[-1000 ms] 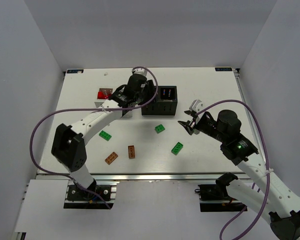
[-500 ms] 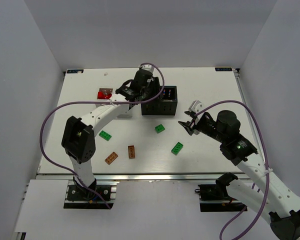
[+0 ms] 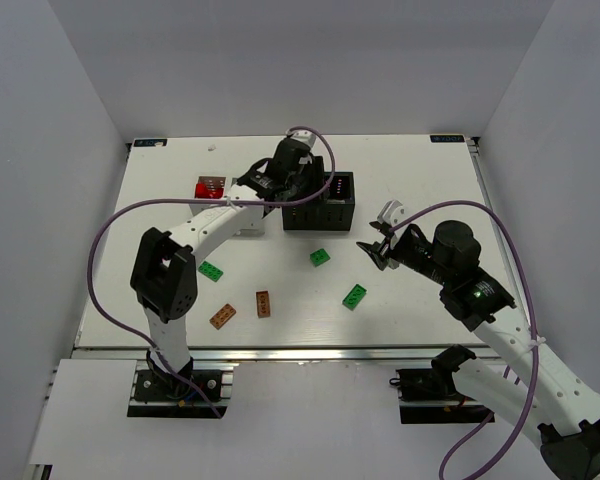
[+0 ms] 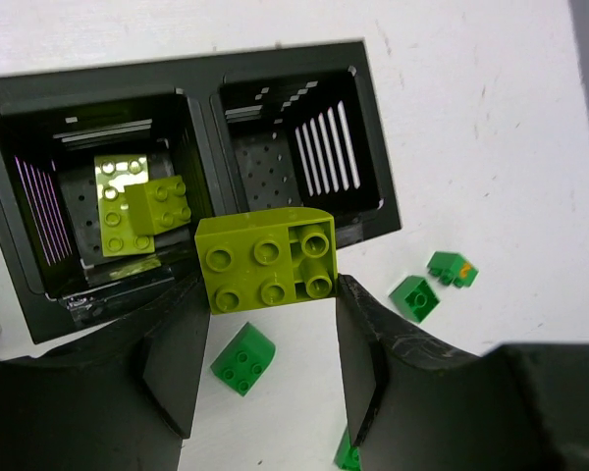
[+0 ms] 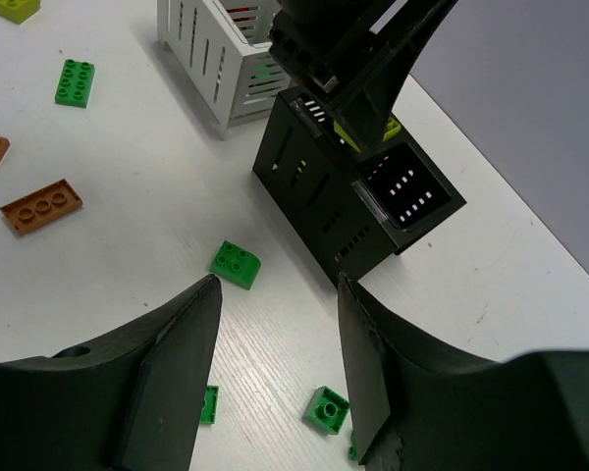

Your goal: Sort the legos into containers by color

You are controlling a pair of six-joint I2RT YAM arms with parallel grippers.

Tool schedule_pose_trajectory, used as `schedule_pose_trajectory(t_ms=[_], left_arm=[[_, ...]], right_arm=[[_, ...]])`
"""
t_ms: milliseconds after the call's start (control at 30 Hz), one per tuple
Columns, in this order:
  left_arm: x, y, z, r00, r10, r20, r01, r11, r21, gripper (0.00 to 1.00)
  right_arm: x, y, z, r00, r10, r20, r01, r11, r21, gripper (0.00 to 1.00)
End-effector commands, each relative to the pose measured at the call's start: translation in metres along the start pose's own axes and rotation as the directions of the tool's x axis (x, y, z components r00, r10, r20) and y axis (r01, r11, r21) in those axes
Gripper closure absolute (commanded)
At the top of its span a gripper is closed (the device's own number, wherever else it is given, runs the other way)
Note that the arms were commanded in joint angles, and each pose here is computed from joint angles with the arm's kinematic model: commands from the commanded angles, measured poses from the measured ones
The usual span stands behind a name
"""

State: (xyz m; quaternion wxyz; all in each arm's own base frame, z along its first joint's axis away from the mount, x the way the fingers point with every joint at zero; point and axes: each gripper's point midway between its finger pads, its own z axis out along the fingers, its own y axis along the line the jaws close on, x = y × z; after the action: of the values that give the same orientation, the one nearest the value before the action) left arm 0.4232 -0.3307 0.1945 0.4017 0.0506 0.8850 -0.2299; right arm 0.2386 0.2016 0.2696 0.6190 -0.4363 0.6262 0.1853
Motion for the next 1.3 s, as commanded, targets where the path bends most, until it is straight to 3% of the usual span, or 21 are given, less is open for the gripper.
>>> schedule_pose_trajectory(t_ms=[0, 1267], left_arm=[[-0.003, -0.009, -0.012, 0.999, 0.029, 0.018, -0.030, 0.998, 0.048, 0.85], [-0.018, -0.015, -0.030, 0.996, 0.068, 0.054, -0.071, 0.995, 0.068, 0.84]], right_arm=[[-0.012, -0.005, 0.001, 0.999, -0.029, 0.044, 0.028, 0.999, 0.021, 0.43], [-0.008, -0.005, 0.003, 0.999, -0.031, 0.031, 0.030, 0.999, 0.018, 0.43]])
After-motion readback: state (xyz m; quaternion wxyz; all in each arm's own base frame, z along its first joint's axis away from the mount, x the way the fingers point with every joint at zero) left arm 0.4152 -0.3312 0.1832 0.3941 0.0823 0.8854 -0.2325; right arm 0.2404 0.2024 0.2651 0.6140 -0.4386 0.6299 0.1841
